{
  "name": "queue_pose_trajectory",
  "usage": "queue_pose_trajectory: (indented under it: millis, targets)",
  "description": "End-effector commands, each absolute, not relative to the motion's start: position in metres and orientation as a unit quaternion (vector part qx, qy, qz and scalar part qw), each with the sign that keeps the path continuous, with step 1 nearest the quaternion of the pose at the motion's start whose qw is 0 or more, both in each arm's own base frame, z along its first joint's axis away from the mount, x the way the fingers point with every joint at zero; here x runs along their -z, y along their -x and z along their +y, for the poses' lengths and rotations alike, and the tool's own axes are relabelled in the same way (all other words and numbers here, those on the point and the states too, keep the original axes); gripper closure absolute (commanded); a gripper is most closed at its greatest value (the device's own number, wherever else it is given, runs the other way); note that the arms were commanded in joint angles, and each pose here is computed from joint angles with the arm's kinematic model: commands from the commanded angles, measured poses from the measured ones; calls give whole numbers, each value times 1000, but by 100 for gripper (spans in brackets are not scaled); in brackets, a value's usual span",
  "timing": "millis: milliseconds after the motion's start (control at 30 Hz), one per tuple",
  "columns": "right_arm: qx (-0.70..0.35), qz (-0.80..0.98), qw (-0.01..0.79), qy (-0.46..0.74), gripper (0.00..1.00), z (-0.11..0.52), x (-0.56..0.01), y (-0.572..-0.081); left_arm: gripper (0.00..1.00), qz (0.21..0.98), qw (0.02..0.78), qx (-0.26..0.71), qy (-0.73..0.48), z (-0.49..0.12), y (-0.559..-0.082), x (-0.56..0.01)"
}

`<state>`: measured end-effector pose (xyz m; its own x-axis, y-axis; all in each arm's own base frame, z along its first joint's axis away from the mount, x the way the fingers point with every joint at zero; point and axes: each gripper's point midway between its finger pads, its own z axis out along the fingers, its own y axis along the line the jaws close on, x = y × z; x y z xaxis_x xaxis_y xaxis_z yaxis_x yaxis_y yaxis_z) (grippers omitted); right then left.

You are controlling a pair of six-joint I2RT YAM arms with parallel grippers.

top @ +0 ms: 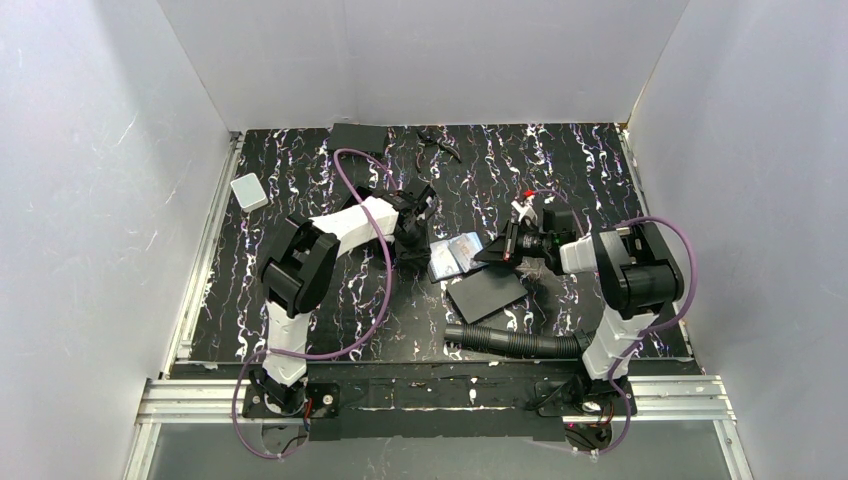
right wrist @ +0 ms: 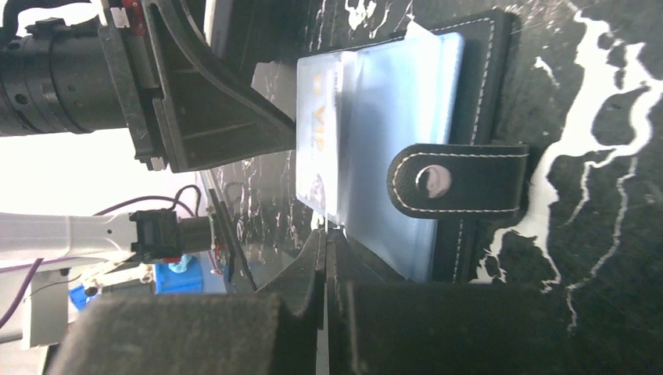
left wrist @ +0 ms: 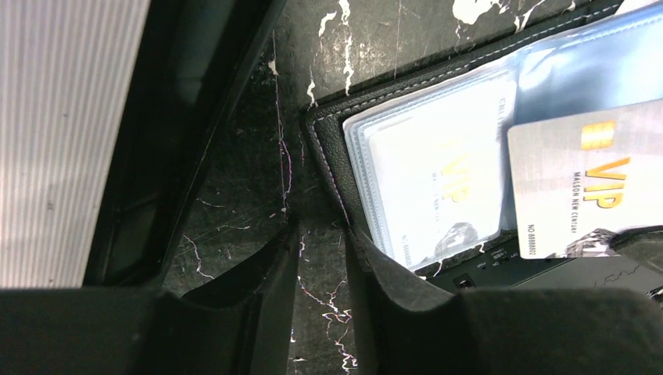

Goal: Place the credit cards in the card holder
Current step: Insert the credit card into the card holder.

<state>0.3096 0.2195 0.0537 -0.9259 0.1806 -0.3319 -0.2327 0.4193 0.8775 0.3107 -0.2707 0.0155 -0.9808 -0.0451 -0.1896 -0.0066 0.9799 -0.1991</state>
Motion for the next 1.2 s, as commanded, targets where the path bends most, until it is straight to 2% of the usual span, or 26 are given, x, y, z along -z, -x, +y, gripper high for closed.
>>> queue_pose_trajectory:
  millis: [0,133,233,433,567,733,900,1000,1167]
  targets:
    - [-578,792,196,17,99,228,-59,-306,73,999,48,-14,2,-218,-284,36]
    - [-573,795,198,7,99,226,-54,-308,73,999,54,-1,1,-224,-287,29]
    - [-555,809,196,13,99,224,-48,-308,67,998,63,20,-4,-230,-290,18]
    - [-529,822,209,18,99,217,-55,-314,41,984,117,126,-42,-268,-305,-44]
    - [-512,832,215,23,99,213,-56,-318,36,967,149,193,-70,-296,-312,-80]
    - [-514,829,220,22,99,212,-62,-321,38,960,160,219,-74,-315,-318,-85]
    - [-508,832,224,12,99,206,-63,-326,51,947,176,256,-88,-339,-328,-85]
    - [-511,831,220,11,99,206,-61,-325,55,941,175,276,-85,-350,-332,-78]
    - [-528,821,216,20,99,210,-65,-323,61,953,146,252,-80,-343,-327,-45]
